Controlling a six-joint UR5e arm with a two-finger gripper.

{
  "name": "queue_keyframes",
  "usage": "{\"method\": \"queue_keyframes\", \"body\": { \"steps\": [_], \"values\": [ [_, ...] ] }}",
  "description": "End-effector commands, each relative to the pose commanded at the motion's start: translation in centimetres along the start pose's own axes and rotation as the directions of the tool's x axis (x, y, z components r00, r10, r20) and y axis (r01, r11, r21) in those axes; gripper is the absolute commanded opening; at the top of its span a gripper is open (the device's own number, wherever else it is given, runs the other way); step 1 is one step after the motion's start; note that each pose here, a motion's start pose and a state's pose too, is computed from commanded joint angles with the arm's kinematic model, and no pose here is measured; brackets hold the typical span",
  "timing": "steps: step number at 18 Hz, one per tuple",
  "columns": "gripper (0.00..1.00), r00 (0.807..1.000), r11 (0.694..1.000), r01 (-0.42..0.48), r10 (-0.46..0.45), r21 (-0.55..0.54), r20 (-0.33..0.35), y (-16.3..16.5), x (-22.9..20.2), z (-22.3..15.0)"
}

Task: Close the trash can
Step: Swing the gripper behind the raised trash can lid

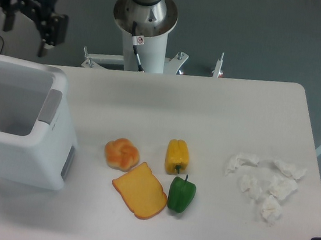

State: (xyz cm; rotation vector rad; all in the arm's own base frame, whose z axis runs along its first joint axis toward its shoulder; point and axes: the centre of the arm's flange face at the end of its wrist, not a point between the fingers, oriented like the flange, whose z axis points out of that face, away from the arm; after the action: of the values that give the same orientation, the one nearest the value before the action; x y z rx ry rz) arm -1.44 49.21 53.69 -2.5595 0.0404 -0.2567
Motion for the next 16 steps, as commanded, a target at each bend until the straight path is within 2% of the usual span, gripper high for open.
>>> {"method": "queue_keyframes", "body": {
  "steps": [7,16],
  "values": [
    [1.00,1.000,1.000,-0.012,0.012,-0.002,-0.028,-0.9,4.0,0.1],
    [1.00,1.000,0.999,-0.011,0.012,0.034,-0.026,-2.8,4.6,-0.5]
  ]
}}
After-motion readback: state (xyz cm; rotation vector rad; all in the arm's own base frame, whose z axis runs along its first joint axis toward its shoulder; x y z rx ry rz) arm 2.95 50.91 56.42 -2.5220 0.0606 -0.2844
